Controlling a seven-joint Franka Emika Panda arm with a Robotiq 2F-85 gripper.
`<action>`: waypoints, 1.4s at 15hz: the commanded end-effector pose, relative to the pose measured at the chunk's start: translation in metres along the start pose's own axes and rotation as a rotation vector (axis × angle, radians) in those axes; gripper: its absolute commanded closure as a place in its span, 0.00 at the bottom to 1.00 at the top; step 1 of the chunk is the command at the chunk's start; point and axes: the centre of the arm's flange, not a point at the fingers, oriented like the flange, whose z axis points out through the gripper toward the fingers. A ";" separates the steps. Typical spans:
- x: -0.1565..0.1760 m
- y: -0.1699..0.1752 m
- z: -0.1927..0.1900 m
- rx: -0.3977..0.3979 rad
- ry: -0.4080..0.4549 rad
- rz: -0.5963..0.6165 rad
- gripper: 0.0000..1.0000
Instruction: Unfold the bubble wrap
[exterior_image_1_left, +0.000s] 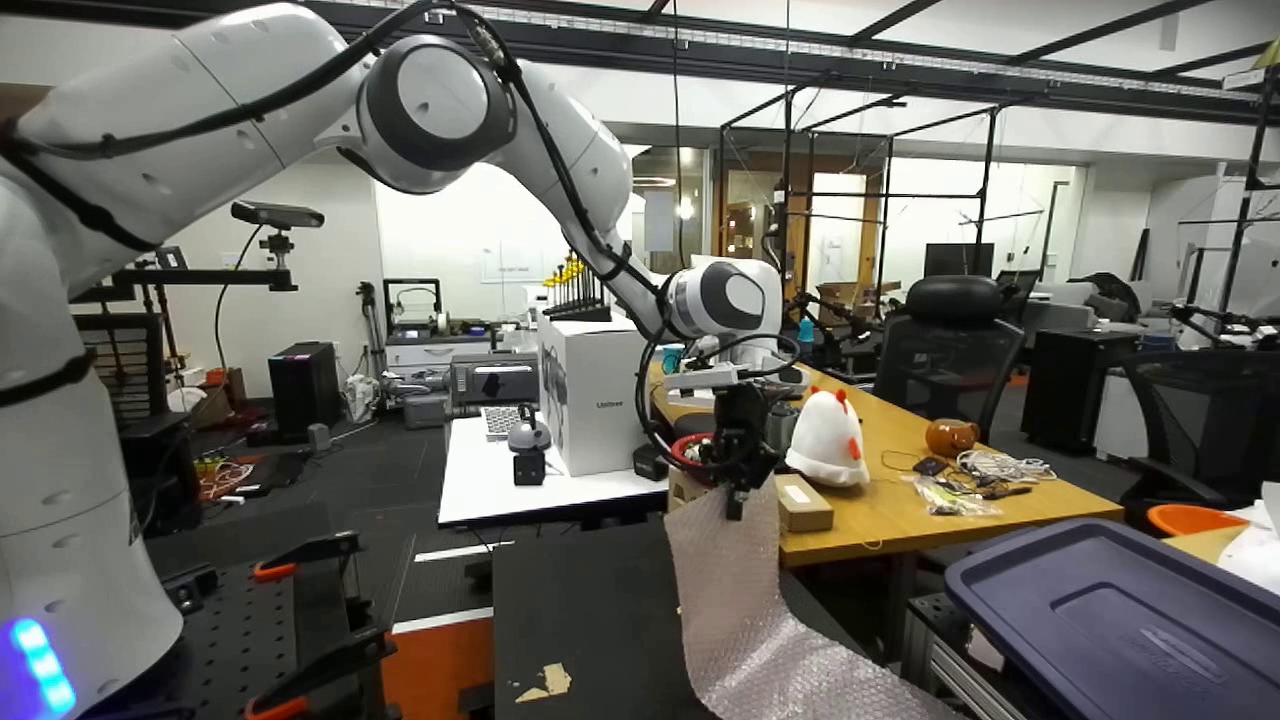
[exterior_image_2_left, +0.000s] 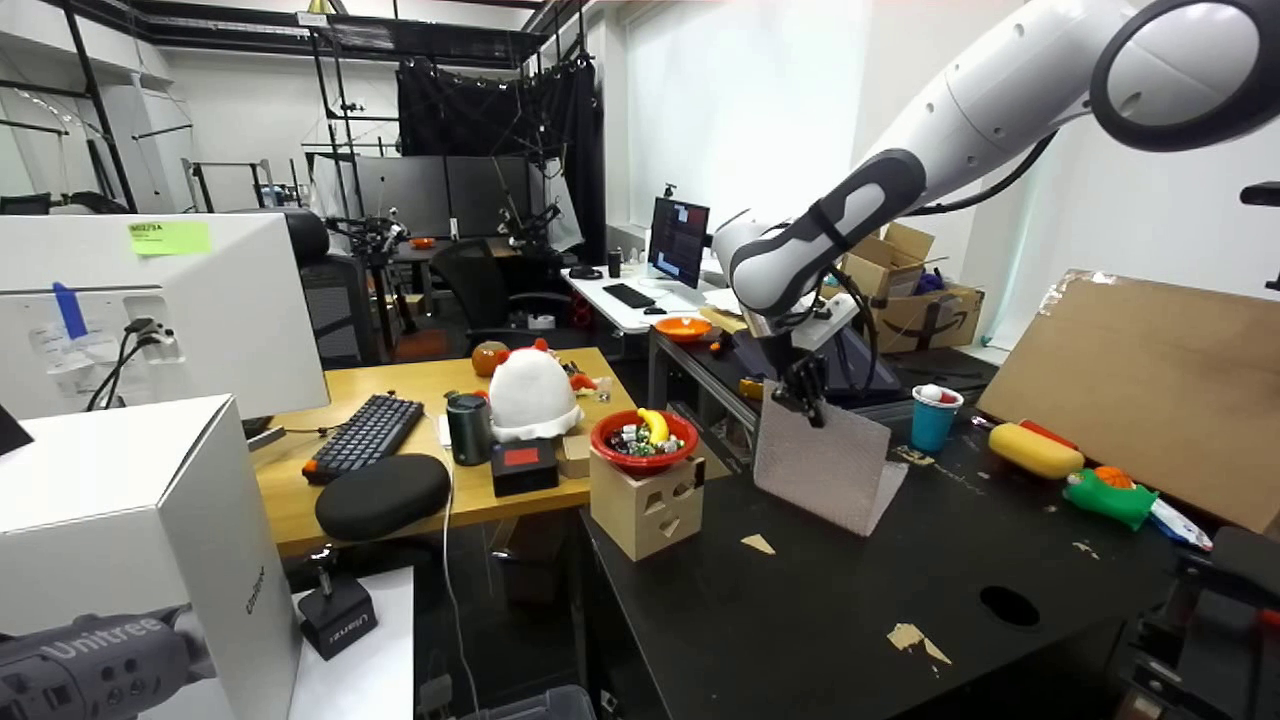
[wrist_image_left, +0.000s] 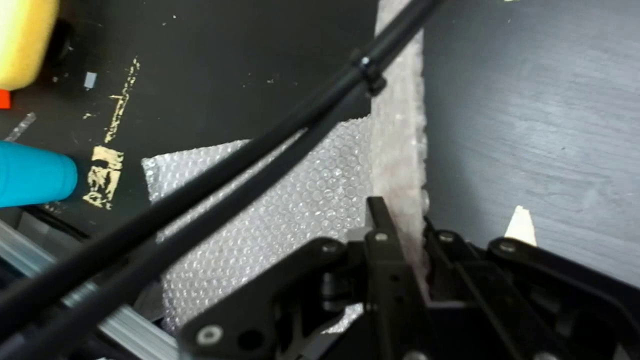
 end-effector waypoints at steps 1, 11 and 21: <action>-0.019 0.011 -0.014 0.114 -0.075 -0.086 0.54; -0.031 0.044 -0.016 0.324 -0.181 -0.103 0.00; 0.025 0.124 0.054 0.361 0.215 0.233 0.00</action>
